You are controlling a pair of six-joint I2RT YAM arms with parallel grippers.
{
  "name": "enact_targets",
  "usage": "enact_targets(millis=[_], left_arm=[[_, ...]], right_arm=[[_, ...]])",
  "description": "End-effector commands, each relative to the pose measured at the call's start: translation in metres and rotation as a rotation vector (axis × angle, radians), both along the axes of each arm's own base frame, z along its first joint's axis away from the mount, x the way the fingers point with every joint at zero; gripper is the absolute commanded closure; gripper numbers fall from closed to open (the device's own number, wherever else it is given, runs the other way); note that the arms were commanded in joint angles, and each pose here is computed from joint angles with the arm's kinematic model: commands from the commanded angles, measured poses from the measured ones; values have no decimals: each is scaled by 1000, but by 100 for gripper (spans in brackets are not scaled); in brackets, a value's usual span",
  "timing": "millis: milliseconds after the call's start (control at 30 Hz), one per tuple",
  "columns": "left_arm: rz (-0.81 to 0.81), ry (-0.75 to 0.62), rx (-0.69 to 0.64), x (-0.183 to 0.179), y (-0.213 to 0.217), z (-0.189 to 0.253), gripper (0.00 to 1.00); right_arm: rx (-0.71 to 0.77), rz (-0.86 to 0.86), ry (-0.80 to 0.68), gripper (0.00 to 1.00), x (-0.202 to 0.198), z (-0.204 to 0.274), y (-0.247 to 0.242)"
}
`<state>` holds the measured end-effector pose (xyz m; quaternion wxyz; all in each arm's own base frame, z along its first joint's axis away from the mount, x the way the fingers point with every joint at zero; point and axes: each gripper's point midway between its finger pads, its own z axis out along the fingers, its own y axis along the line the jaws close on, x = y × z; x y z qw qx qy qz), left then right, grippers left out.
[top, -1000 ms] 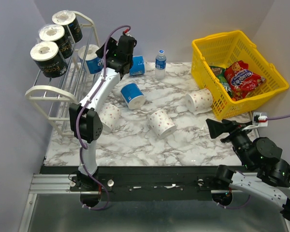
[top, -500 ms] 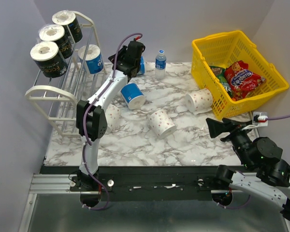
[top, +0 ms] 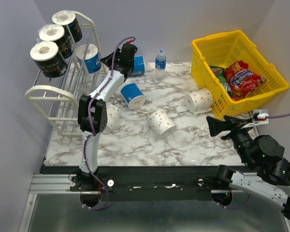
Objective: Place and organize the paper towels onto the shelf
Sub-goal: Place the paper towel on the shelf.
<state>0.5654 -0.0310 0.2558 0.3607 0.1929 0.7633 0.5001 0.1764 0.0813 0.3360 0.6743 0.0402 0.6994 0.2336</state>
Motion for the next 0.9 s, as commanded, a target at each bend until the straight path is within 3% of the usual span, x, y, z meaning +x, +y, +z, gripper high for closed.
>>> enact_targets(millis=[0, 300, 600, 867], left_arm=[[60, -6, 39, 4, 22, -6, 93], [98, -9, 3, -1, 52, -15, 94], [96, -6, 0, 0, 55, -19, 94], [139, -55, 0, -4, 64, -1, 95]], right_arm=[[-5, -4, -46, 0, 0, 27, -4], [-31, 12, -47, 0, 1, 42, 1], [0, 16, -21, 0, -2, 37, 0], [-20, 13, -24, 0, -2, 36, -2]])
